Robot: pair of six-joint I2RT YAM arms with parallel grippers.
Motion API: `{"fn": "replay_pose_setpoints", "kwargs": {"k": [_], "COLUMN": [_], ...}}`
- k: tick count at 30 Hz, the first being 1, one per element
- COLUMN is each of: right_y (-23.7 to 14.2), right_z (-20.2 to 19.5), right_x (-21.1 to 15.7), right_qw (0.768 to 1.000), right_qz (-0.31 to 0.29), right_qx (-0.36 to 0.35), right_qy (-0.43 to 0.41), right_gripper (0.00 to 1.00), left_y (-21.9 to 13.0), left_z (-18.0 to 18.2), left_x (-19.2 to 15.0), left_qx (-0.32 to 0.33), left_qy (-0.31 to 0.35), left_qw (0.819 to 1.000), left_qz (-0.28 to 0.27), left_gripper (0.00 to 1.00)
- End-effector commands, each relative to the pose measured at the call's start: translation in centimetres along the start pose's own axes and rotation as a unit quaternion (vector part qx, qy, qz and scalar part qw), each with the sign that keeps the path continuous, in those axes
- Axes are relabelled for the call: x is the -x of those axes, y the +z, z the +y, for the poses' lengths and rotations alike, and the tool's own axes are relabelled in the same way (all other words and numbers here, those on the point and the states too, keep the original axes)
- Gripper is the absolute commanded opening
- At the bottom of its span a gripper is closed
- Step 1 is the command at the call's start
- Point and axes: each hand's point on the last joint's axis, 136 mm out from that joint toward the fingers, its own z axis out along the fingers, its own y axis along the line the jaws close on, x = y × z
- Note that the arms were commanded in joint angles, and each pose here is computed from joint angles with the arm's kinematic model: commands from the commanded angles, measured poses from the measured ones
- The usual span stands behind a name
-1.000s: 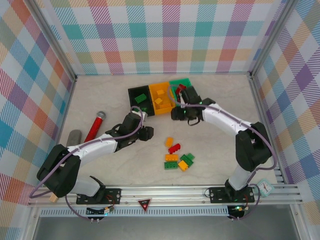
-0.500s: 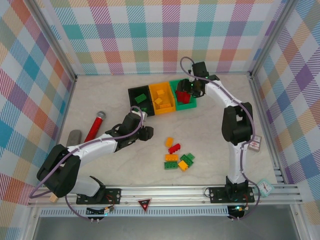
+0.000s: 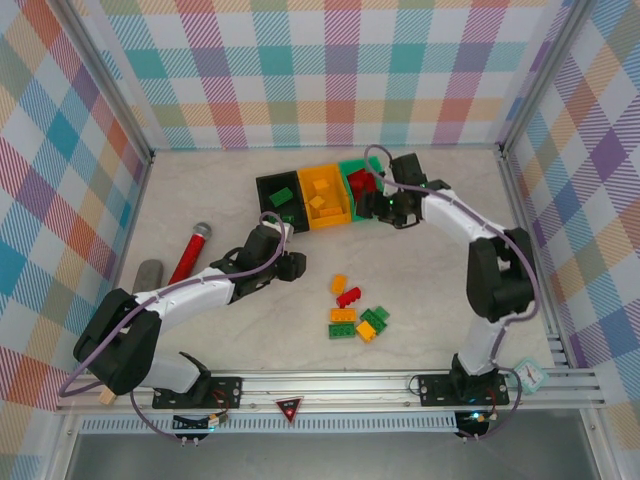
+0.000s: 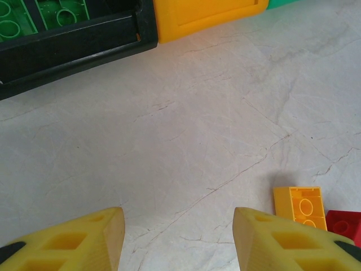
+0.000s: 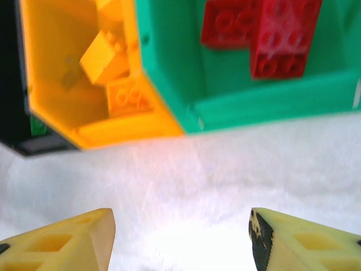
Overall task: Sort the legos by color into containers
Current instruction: Place the lego in the container, then pick up the lego from the center of the table.
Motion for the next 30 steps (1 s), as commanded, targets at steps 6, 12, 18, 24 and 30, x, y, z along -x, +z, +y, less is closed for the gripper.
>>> {"fn": "replay_pose_setpoints", "kwargs": {"k": [6, 12, 18, 24, 30], "right_y": [-0.6, 0.8, 2.4, 4.0, 5.3], "right_z": [1.4, 3.5, 4.2, 4.6, 4.9], "right_x": [-8.7, -13.2, -16.2, -17.8, -17.8], "right_qw": [0.997, 0.992, 0.984, 0.978, 0.976], "right_qz": [0.065, 0.100, 0.129, 0.146, 0.153], "right_qx": [0.015, -0.014, -0.061, -0.081, -0.088], "right_qy": [-0.041, -0.079, -0.108, -0.123, -0.125], "right_gripper": [0.64, 0.64, 0.64, 0.64, 0.64], "left_y": [-0.1, 0.0, -0.3, -0.4, -0.3], "left_z": [0.6, 1.8, 2.6, 2.8, 2.5], "left_x": [0.6, 0.7, 0.9, 0.8, 0.8], "left_qx": [0.008, 0.012, 0.004, 0.000, -0.007], "left_qy": [-0.009, -0.031, -0.054, -0.062, -0.064], "left_qw": [1.000, 0.999, 0.998, 0.998, 0.998], "left_qz": [-0.005, -0.004, -0.008, -0.008, -0.005], "left_gripper": [0.53, 0.53, 0.53, 0.53, 0.53]}}
